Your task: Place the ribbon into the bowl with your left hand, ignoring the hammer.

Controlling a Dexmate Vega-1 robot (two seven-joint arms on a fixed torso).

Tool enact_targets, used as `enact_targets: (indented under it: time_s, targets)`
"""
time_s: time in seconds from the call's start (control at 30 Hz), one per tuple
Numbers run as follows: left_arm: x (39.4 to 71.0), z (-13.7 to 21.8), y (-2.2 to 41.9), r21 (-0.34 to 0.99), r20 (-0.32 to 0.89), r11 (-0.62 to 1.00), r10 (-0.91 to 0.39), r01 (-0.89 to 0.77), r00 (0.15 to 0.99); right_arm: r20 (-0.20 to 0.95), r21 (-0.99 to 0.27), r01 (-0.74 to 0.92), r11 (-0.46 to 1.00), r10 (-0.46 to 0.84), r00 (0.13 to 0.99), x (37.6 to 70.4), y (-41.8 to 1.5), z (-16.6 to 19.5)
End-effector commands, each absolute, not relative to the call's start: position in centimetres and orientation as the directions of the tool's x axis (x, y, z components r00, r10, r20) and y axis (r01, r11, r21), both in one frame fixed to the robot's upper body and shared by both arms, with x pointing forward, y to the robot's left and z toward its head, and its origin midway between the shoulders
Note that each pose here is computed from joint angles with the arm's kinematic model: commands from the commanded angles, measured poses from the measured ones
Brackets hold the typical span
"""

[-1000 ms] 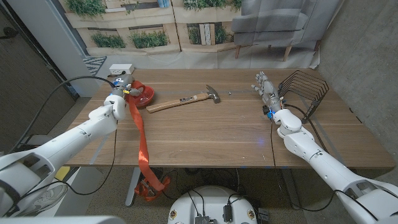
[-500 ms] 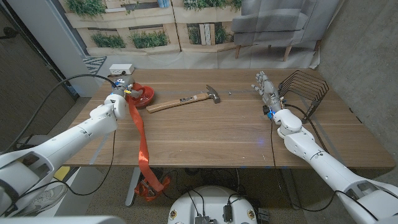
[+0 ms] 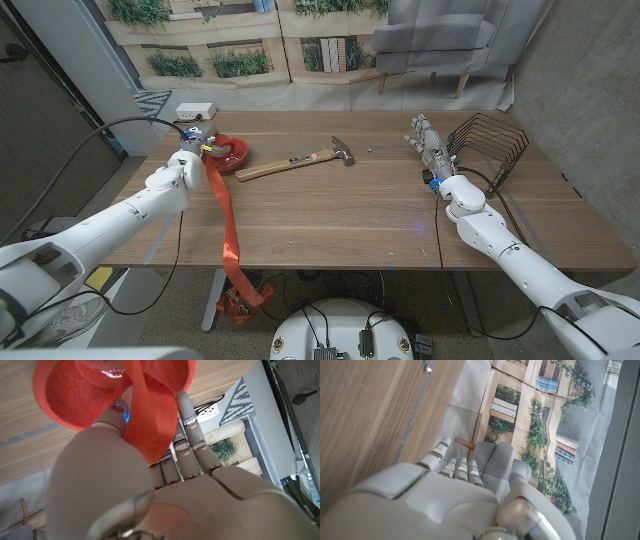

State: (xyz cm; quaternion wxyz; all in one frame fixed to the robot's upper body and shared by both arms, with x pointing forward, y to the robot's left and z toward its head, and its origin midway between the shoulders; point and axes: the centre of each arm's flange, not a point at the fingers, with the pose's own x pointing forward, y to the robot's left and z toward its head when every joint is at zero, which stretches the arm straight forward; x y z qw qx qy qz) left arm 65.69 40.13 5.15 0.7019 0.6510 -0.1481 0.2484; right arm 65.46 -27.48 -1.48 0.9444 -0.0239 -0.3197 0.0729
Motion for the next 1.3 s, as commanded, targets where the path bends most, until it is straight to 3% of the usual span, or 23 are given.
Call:
enact_targets:
  time_s: [0.03, 0.53, 1.3]
  targets:
    - [65.8, 5.2, 39.9, 0.866, 0.493, 0.014, 0.144, -0.499, 0.858, 0.6, -0.093, -0.124, 0.988, 0.155, 0.785, 65.6, -27.4, -1.3]
    - [65.6, 5.7, 39.6, 0.885, 0.459, 0.022, 0.116, -0.464, 0.881, 0.601, -0.094, -0.125, 0.988, 0.157, 0.784, 65.8, -27.4, -1.2]
    - [64.5, 6.5, 39.5, 0.839, 0.529, 0.081, 0.104, -0.538, 0.842, 0.597, -0.092, -0.126, 0.988, 0.156, 0.787, 66.1, -27.4, -1.2]
